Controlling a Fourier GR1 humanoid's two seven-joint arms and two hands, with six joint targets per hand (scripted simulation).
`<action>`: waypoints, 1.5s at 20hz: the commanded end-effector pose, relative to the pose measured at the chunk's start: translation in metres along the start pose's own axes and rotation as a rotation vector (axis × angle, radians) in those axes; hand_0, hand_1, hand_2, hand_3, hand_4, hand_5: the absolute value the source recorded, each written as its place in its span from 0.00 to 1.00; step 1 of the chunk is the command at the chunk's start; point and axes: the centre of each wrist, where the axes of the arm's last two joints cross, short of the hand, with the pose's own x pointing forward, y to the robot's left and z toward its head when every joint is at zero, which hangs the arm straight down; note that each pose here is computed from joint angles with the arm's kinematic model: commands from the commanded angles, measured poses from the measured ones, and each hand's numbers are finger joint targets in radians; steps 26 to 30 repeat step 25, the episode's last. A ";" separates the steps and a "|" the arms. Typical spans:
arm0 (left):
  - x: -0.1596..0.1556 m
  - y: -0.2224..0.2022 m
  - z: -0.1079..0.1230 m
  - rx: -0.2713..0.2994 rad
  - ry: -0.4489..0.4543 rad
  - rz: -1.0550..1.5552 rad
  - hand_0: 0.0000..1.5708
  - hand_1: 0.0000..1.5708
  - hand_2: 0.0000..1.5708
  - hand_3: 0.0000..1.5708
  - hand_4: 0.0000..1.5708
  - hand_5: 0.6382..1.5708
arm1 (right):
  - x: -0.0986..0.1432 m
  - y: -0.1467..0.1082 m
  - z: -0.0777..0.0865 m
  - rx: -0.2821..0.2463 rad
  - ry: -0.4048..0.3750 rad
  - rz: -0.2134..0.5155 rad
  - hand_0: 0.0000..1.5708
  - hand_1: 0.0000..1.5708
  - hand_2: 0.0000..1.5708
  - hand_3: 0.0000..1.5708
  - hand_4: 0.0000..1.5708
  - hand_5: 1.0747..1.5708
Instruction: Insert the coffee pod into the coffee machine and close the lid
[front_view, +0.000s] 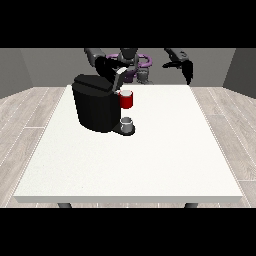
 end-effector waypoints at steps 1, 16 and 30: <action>0.003 0.004 -0.007 0.036 0.022 0.010 0.00 0.00 0.00 0.00 0.12 1.00 | 0.010 0.006 -0.005 0.071 -0.004 0.036 0.00 0.00 0.00 0.00 0.04 1.00; 0.003 -0.032 0.007 -0.053 -0.048 0.041 0.00 0.00 0.00 0.00 0.12 1.00 | -0.006 0.049 -0.001 0.115 -0.067 -0.004 0.00 0.00 0.00 0.00 0.08 1.00; -0.039 -0.008 0.041 0.059 0.065 0.022 0.00 0.00 0.00 0.00 0.12 1.00 | -0.080 0.083 0.093 0.077 0.024 -0.239 0.00 0.00 0.00 0.00 0.10 1.00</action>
